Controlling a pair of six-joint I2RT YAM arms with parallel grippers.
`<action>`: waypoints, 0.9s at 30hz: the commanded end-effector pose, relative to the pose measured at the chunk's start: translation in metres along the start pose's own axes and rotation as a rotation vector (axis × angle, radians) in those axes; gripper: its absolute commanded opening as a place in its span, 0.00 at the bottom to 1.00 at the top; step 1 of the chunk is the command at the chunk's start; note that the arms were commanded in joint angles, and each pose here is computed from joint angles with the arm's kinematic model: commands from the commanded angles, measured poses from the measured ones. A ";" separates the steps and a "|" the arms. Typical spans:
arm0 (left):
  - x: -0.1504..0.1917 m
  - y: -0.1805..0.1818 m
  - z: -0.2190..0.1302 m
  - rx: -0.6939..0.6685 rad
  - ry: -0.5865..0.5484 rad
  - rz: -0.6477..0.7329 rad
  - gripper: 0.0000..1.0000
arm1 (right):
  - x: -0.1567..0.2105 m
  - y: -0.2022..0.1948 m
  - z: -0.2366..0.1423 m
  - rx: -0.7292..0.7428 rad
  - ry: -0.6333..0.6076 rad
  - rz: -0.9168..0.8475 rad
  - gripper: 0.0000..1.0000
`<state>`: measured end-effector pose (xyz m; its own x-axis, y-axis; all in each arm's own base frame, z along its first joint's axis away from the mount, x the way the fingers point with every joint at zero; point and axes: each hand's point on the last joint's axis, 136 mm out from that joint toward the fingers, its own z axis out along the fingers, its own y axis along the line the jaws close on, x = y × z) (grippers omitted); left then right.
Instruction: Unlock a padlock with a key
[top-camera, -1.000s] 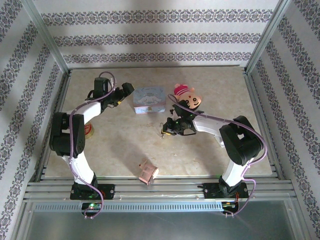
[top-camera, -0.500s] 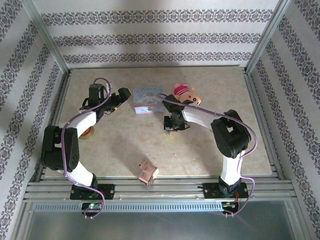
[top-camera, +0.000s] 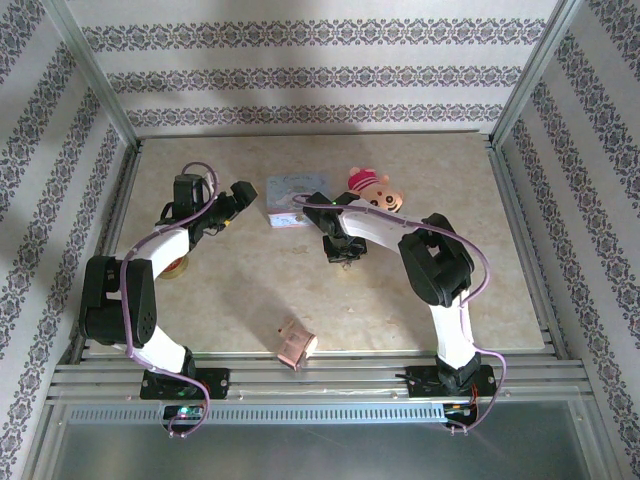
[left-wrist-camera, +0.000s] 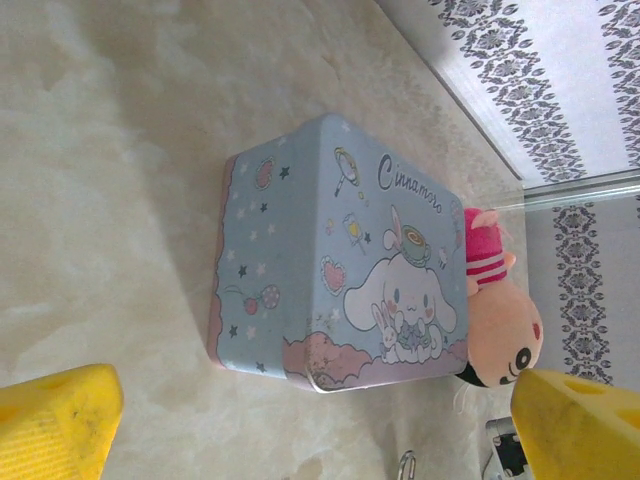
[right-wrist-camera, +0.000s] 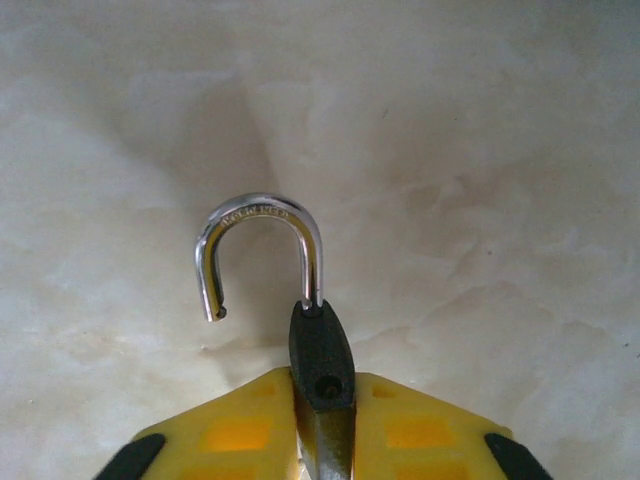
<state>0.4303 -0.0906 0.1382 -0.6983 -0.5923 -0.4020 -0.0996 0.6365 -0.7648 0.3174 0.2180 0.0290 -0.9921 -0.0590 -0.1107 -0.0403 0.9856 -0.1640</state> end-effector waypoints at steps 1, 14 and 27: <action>-0.013 -0.007 -0.011 0.027 -0.053 0.008 0.99 | 0.003 -0.004 0.000 0.058 0.009 -0.015 0.20; -0.014 -0.001 -0.011 0.020 -0.065 -0.014 0.99 | 0.001 0.017 -0.018 -0.005 -0.037 -0.019 0.25; -0.016 -0.001 -0.016 0.027 -0.078 -0.021 0.99 | 0.000 0.045 -0.014 -0.101 -0.025 -0.034 0.30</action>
<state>0.4270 -0.0818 0.1363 -0.6809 -0.6251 -0.3817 -0.1301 0.6160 -0.7769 0.3157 0.2515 0.0380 -0.9863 -0.0897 -0.1385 -0.0762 0.9921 -0.1000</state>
